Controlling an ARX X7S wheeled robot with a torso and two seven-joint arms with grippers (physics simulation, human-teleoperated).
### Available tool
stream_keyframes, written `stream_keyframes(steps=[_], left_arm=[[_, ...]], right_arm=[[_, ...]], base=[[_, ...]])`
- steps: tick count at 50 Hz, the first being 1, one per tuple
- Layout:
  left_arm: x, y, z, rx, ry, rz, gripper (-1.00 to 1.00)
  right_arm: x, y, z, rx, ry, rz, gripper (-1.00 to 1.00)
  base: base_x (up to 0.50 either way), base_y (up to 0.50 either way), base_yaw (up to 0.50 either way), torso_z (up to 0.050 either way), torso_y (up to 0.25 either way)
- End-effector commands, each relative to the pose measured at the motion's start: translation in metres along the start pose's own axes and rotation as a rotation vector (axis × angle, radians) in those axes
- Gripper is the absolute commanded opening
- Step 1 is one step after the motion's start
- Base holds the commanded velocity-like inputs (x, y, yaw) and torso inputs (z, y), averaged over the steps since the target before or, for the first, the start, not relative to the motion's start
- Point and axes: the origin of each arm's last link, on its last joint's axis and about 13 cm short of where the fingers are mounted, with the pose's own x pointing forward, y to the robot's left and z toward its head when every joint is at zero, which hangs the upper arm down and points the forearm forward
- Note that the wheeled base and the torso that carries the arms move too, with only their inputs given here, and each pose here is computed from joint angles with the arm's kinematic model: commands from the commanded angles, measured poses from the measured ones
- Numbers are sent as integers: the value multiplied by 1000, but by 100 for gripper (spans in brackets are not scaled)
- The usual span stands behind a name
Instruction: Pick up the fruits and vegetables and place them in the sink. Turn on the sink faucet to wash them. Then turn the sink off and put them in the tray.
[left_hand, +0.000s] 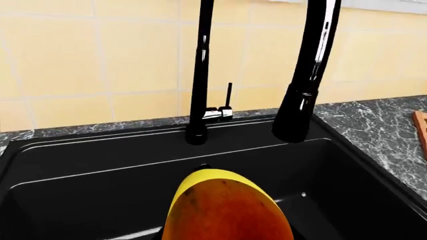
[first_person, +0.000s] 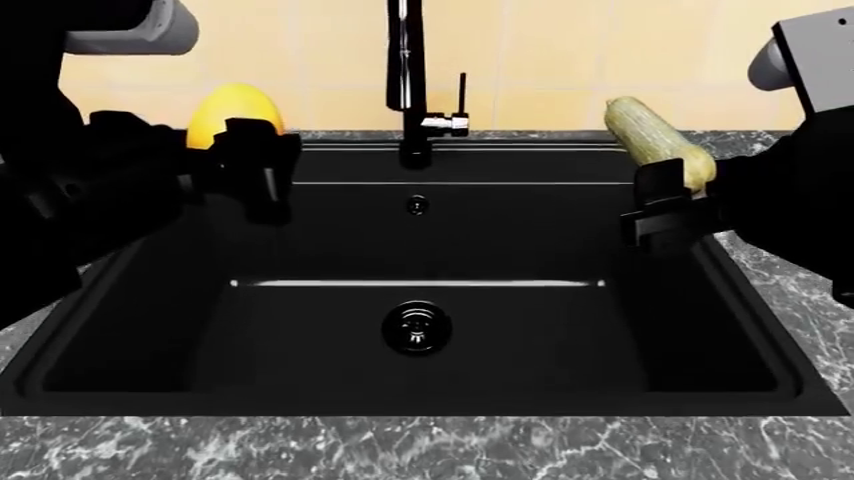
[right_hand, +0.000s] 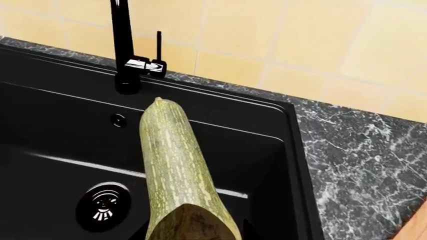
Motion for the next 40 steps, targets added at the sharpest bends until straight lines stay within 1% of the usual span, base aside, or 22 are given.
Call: stream_keyframes(steps=[1,8,20,28,33,36,40], left_arm=[[-4,3,6,-17,-36,22,-100],[-6,5,6,-22,-40,28,-100],[-5,6,5,-22,-35,32,-100],[-4,6,3,-19,-31,36,-100],[-3,6,3,-17,-30,38,-100],[-1,6,3,-12,-21,41,-100],[9,7,2,0,12,43,-100]], right_arm=[[-3,-3,8,-2,-57,-35,-100],[-4,-2,8,-5,-56,-40,-100],[-2,-2,8,-3,-48,-44,-100],[-3,-1,7,-6,-42,-36,-100],[-3,-1,7,-8,-36,-36,-100],[-2,-1,7,-15,-19,-19,-100],[5,0,8,-27,23,19,-100]], base=[[500,0,0,0,0],[447,1,0,0,4],[8,0,0,1,3],[398,0,0,1,1],[44,0,0,0,4],[0,0,0,0,3],[0,0,0,0,0]])
